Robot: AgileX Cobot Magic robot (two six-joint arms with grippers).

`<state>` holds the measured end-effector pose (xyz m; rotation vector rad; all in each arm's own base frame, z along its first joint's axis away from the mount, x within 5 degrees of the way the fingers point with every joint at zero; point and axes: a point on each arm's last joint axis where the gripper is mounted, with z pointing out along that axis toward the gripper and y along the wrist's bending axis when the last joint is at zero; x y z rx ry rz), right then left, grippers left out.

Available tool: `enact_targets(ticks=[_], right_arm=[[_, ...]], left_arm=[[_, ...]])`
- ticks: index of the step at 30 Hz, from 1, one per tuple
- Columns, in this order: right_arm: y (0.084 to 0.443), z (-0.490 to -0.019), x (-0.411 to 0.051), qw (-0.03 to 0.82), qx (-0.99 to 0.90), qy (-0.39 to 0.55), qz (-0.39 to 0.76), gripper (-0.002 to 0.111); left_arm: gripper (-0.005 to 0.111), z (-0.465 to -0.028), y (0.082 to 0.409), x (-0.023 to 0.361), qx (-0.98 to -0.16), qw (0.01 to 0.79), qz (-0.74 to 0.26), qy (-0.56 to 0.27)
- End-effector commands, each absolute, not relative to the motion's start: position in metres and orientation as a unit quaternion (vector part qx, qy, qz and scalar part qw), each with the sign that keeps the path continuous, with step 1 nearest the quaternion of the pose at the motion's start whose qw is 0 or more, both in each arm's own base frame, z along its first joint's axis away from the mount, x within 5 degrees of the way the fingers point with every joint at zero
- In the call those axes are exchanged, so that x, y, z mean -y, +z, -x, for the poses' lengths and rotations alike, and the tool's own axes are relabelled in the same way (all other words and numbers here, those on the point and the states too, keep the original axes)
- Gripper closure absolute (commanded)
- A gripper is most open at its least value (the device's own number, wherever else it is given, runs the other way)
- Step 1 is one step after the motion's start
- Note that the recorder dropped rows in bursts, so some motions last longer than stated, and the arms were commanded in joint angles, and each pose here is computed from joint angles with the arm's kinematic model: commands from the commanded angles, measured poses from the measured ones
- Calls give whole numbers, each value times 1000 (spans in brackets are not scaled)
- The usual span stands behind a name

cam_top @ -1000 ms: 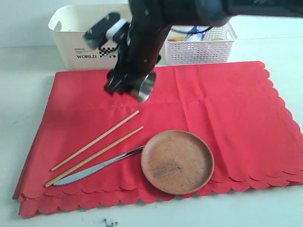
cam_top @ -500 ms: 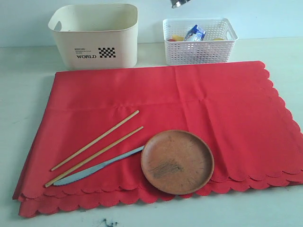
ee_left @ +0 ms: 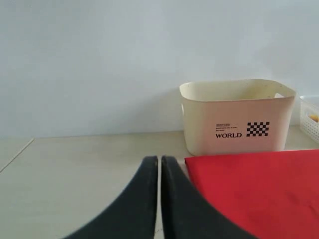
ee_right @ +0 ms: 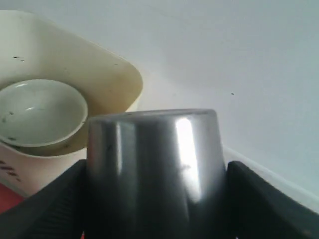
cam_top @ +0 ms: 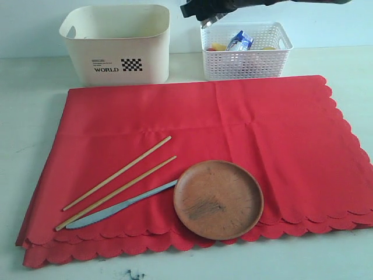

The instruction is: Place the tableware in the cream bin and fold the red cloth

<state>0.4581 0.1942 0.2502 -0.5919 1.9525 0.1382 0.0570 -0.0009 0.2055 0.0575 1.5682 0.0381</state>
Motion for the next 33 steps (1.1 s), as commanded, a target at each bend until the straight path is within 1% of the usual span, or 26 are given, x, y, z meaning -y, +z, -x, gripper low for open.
enact_targets(ticks=[1,6,8,10,14,18,21,23,28,31,33], right_arm=[[286,-428,-212,519,-806,70,277,108],[293,-401,-232,526,-799,115,267,108],[294,-387,-253,534,-787,139,275,108],[294,-376,-277,552,-768,167,278,108],[292,-372,-305,620,-714,206,253,108],[269,-382,-319,668,-674,248,195,108],[247,-396,-328,659,-683,280,143,108],[237,-409,-336,655,-689,285,127,108],[229,-434,-356,633,-703,309,95,108],[221,-444,-363,635,-699,324,68,108],[218,-451,-364,638,-695,326,58,105]], left_arm=[[102,-56,206,1,-704,710,-25,13],[102,-56,206,1,-704,710,-25,13],[102,-56,206,1,-704,710,-25,13],[102,-56,206,1,-704,710,-25,13],[102,-56,206,1,-704,710,-25,13],[102,-56,206,1,-704,710,-25,13],[102,-56,206,1,-704,710,-25,13],[102,-56,206,1,-704,710,-25,13],[102,-56,206,1,-704,710,-25,13],[102,-56,206,1,-704,710,-25,13],[102,-56,206,1,-704,710,-25,13]])
